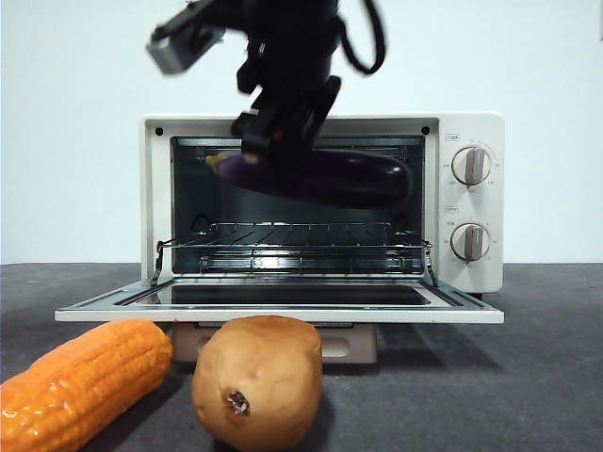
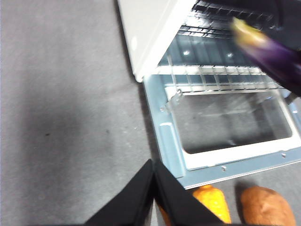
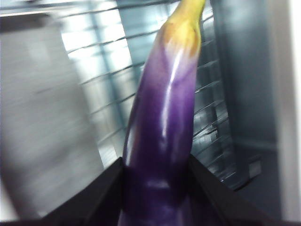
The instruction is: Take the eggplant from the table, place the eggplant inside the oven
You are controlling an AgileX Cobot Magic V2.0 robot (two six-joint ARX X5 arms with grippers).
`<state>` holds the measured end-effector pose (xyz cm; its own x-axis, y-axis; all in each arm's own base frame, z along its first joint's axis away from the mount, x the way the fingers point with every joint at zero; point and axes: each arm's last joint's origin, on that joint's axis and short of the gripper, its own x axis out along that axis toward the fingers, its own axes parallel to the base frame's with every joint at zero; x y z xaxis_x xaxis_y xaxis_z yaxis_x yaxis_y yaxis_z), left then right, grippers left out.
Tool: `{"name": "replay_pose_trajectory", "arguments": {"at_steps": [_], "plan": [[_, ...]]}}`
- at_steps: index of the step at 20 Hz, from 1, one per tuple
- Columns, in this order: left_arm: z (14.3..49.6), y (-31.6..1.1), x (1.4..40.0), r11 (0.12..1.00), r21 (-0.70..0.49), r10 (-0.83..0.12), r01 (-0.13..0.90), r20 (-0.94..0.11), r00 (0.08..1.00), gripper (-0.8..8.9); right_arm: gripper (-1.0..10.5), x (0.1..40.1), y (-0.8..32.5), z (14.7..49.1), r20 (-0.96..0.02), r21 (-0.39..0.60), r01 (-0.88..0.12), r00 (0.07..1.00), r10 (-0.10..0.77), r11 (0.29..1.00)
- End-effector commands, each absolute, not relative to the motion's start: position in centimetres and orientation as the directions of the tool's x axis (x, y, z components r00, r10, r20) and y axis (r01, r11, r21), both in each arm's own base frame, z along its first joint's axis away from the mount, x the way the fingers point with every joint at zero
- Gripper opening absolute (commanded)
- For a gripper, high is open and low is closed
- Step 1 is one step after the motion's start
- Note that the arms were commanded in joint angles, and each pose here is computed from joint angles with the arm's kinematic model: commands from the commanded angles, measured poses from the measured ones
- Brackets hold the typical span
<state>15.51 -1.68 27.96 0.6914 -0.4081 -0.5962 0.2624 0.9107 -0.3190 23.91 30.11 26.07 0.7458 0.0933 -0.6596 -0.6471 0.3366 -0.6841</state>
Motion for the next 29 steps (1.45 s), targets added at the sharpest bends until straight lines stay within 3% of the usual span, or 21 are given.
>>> {"name": "replay_pose_trajectory", "arguments": {"at_steps": [1,6,9,13,17,25,27,29], "plan": [[28.1,-1.7,15.6,0.909,-0.319,-0.413,0.27,-0.587,0.696,0.04,0.7,25.0,31.5,25.5,-0.61,-0.749,-0.617,0.784,0.113,0.242],[28.1,-1.7,15.6,0.907,-0.321,-0.417,0.273,-0.586,0.695,0.04,0.7,27.8,31.8,23.1,-0.583,-0.776,-0.587,0.807,0.091,0.23],[28.1,-1.7,15.6,0.907,-0.321,-0.417,0.273,-0.586,0.695,0.04,1.5,28.3,31.6,22.7,-0.587,-0.774,-0.587,0.806,0.081,0.237],[28.1,-1.7,15.6,0.907,-0.321,-0.417,0.273,-0.586,0.695,0.04,2.8,28.8,31.2,22.4,-0.593,-0.754,-0.583,0.802,0.071,0.303],[28.1,-1.7,15.6,0.907,-0.321,-0.417,0.273,-0.586,0.695,0.04,3.0,28.7,31.3,22.4,-0.591,-0.75,-0.58,0.803,0.071,0.318],[27.9,-1.7,16.1,0.908,-0.323,-0.415,0.268,-0.596,0.687,0.04,3.0,25.6,33.8,22.6,-0.565,-0.775,-0.569,0.819,0.1,0.274],[27.4,-1.7,16.8,0.908,-0.329,-0.414,0.26,-0.614,0.672,0.04,3.0,23.8,34.2,23.6,-0.568,-0.767,-0.574,0.815,0.114,0.287],[26.4,-1.8,18.2,0.909,-0.341,-0.413,0.241,-0.65,0.638,0.04,2.9,21.1,33.8,26.4,-0.571,-0.732,-0.587,0.805,0.157,0.347]]}}
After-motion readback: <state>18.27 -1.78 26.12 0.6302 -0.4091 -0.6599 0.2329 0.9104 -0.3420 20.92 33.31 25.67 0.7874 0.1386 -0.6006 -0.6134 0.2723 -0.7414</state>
